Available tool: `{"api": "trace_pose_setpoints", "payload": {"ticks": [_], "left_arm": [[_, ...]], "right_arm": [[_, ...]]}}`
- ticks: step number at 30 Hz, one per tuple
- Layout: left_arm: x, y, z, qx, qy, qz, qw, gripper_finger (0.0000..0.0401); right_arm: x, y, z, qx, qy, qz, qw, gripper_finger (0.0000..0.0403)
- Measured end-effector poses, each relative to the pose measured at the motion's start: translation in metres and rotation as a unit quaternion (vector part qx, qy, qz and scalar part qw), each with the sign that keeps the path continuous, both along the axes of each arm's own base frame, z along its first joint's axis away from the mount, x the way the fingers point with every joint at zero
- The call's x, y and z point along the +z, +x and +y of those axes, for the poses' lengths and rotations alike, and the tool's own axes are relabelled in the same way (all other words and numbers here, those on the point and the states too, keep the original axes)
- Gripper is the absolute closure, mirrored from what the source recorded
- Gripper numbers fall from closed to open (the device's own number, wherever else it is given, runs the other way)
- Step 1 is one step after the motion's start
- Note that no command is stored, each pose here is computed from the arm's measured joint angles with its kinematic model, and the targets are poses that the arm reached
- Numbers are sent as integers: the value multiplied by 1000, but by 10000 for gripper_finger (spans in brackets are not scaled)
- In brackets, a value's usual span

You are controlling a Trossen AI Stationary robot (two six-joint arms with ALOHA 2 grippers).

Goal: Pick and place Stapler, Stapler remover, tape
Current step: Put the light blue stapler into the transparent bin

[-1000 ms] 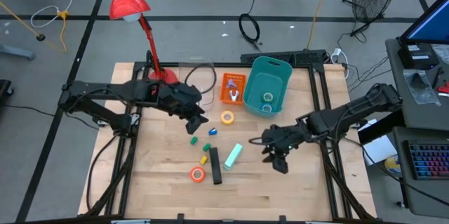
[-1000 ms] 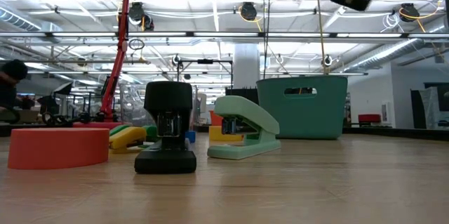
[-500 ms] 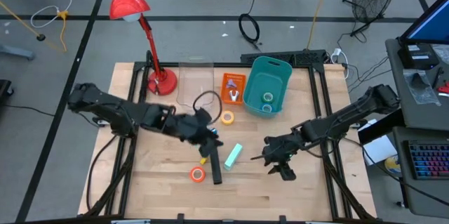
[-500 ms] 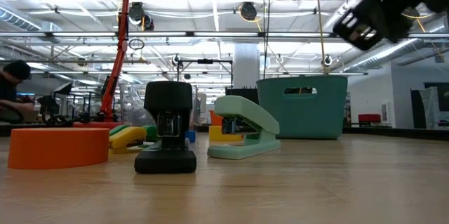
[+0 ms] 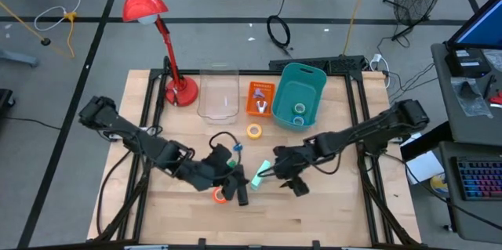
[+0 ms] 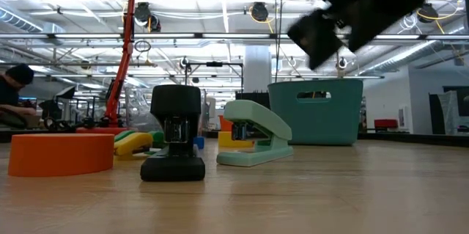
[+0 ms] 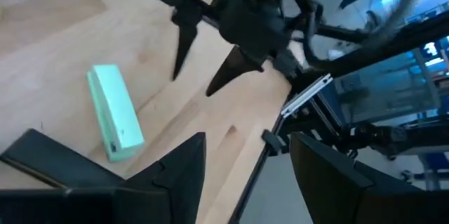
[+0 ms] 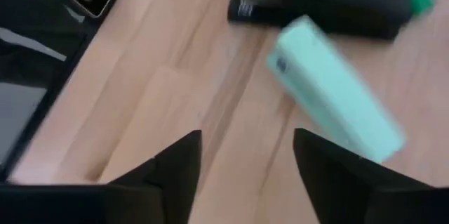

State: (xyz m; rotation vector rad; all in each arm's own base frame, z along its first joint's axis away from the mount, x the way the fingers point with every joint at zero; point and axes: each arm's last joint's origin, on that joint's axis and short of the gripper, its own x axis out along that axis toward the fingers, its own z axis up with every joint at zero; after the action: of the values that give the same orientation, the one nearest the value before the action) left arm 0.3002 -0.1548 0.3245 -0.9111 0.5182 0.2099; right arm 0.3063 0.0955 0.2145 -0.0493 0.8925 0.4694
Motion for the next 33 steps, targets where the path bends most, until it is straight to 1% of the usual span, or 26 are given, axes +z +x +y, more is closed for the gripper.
{"api": "trace_pose_setpoints", "payload": {"ticks": [2,4,8,10,12,16,19,24,27,31,33], "left_arm": [[2,-3,-5,7,-4,-12,1000,192],[3,-5,-9,12,-1,-19,1000,192],[4,-8,-14,15,-4,-27,1000,192],[5,-8,-16,14,-10,-29,999,192],[5,-10,-19,10,-13,-31,999,192],[5,-13,-24,11,-20,-33,999,192],[6,-16,-28,22,-17,-39,999,192],[6,-18,-31,22,-19,-39,999,192],[6,-18,-30,27,-17,-40,999,192],[6,-18,-30,31,-15,-42,999,192],[6,-18,-30,31,-15,-42,999,192]], "right_arm": [[7,15,1,7,-24,-19,1000,150],[7,24,2,21,-57,-18,998,130],[-6,43,3,51,-114,-11,992,104],[-18,47,4,68,-142,-1,988,100],[-29,50,4,88,-158,7,983,100],[-41,51,2,87,-224,25,970,106],[-43,53,-1,66,-261,18,963,111],[-35,56,-1,38,-265,-8,964,117],[-36,56,-1,38,-258,-4,966,125],[-38,54,-3,39,-230,4,972,143],[-42,52,-3,39,-231,9,972,152]]}}
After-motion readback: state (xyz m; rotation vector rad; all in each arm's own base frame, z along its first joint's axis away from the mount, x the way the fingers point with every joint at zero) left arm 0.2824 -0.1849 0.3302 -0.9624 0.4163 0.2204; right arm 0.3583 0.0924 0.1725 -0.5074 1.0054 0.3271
